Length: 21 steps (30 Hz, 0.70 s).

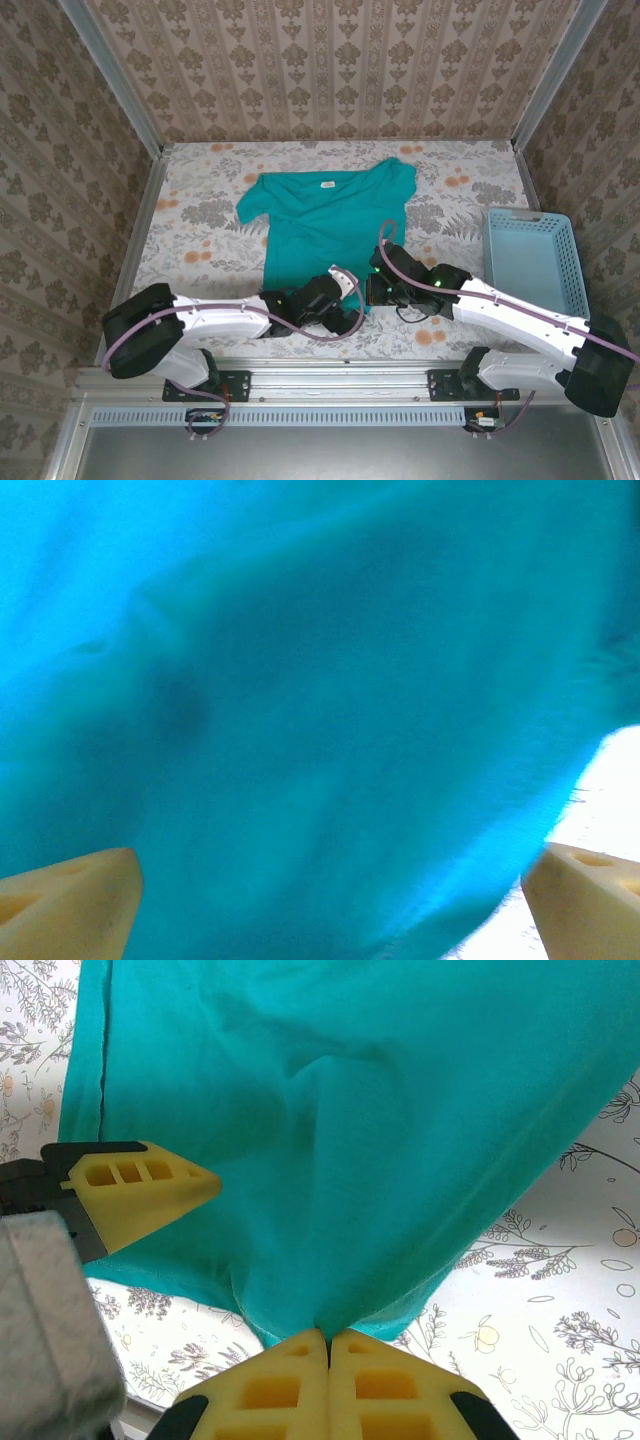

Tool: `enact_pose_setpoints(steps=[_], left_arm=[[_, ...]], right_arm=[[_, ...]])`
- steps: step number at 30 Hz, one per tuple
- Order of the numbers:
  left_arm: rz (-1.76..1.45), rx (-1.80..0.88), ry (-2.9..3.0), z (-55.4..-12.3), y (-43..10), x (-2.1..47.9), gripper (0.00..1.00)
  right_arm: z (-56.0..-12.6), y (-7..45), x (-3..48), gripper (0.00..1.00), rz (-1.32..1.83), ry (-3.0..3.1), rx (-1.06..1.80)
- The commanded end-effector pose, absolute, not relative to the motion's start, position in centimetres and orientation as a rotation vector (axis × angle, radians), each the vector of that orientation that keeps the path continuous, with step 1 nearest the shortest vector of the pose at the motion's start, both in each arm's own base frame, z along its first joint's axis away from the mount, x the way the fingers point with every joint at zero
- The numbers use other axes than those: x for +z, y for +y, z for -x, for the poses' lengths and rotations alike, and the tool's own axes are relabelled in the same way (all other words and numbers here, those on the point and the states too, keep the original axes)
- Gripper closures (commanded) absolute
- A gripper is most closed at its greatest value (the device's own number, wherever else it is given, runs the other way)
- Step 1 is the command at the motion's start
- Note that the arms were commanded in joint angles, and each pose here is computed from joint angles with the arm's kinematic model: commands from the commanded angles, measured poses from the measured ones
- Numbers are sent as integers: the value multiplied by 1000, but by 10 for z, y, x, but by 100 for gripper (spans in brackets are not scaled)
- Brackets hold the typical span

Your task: Fold the inside-out t-shirt

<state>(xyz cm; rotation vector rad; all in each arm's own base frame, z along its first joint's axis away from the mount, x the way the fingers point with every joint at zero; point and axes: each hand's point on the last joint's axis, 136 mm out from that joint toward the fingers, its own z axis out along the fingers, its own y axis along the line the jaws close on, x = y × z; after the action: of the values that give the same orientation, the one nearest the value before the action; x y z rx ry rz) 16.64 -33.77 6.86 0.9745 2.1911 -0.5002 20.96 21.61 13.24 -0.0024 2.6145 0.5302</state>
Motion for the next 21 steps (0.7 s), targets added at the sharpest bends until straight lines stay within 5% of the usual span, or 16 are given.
enact_pose_setpoints(steps=[1, 13, 21], left_arm=[[-879, -388, 2174, -185, -331, 79, 7], [-875, -372, 2107, -185, -319, 98, 41], [-928, -384, 2129, -182, -328, 87, 50]], right_arm=[[-213, 213, 139, 98, -54, 2610, 541], [-220, 195, 122, 98, -59, 2650, 354], [-222, 199, 120, 98, -43, 2658, 357]])
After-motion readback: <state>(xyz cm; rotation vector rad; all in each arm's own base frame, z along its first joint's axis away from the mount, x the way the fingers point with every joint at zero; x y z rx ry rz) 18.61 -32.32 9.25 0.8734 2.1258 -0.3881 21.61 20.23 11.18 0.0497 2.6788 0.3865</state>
